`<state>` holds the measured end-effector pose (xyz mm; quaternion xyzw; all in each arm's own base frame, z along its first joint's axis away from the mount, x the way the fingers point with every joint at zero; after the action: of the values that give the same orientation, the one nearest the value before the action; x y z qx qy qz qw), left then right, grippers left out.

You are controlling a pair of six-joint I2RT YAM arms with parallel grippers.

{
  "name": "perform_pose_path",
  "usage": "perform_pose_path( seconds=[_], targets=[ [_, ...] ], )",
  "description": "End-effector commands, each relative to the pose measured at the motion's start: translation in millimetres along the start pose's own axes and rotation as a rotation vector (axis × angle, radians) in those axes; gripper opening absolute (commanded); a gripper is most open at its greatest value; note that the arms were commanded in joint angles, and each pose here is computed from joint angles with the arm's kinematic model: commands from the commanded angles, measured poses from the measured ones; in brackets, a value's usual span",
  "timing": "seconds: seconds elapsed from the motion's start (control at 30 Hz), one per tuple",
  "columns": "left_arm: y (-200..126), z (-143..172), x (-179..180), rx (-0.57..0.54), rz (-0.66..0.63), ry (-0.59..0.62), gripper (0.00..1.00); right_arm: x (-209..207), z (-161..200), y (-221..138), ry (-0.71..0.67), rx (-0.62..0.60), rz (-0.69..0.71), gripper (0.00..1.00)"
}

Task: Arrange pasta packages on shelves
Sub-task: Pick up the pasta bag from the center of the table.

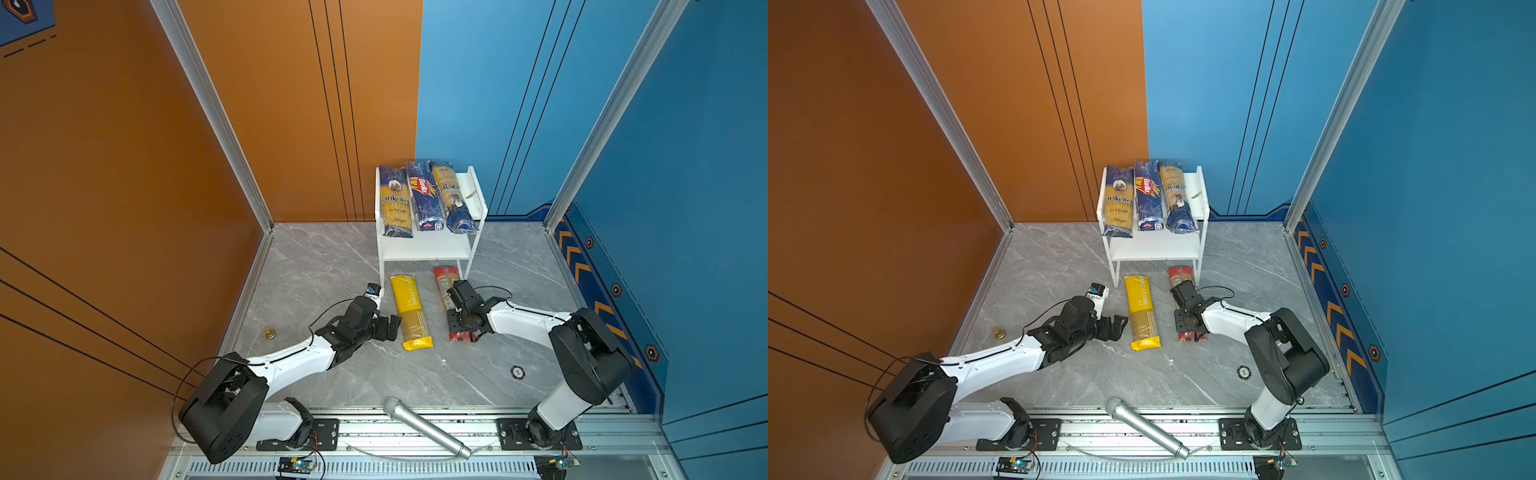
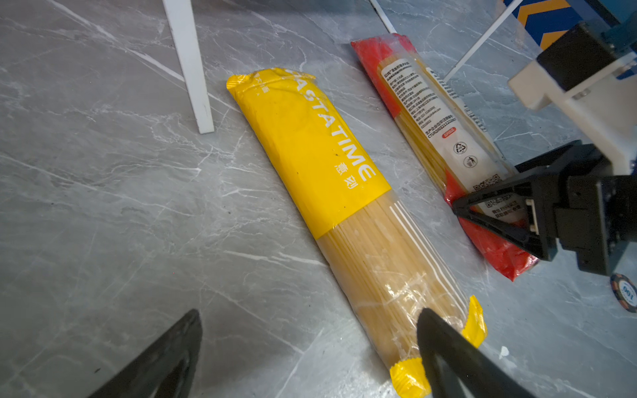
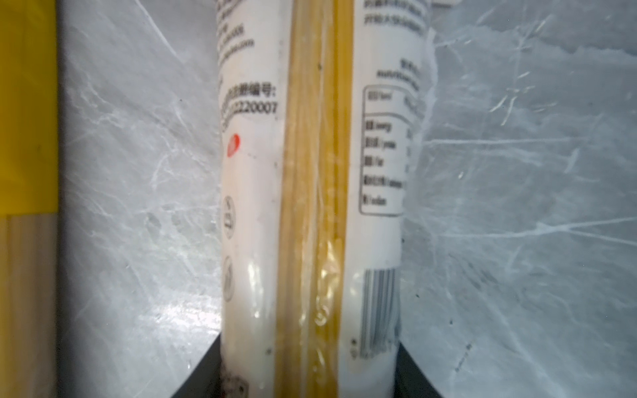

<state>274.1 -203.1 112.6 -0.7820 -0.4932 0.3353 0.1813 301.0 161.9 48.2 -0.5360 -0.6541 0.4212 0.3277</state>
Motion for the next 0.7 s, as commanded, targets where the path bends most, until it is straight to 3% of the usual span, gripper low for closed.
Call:
perform_pose_path(
  seconds=[0.0,0.67],
  targets=[
    [1.1,-1.3,-4.2,-0.001,0.013,0.008,0.98,-12.5,45.6,5.4,-0.025,0.173,0.033,0.46],
    [6.1,-3.1,-10.1,0.013,0.032,0.012,0.98,-16.0,31.9,-29.5,-0.006,0.122,0.001,0.22]
  ],
)
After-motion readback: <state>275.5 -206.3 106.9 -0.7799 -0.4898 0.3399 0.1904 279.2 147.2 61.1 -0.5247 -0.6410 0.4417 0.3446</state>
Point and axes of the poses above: each gripper's point midway between its finger pads, its own y axis out along the fingers, its own x axis along the line the jaws close on, z = x × y, the point moved 3 cm from there along -y, back along the fingers, and after that the axes turned 5 degrees about -y, right-handed, at the moved point
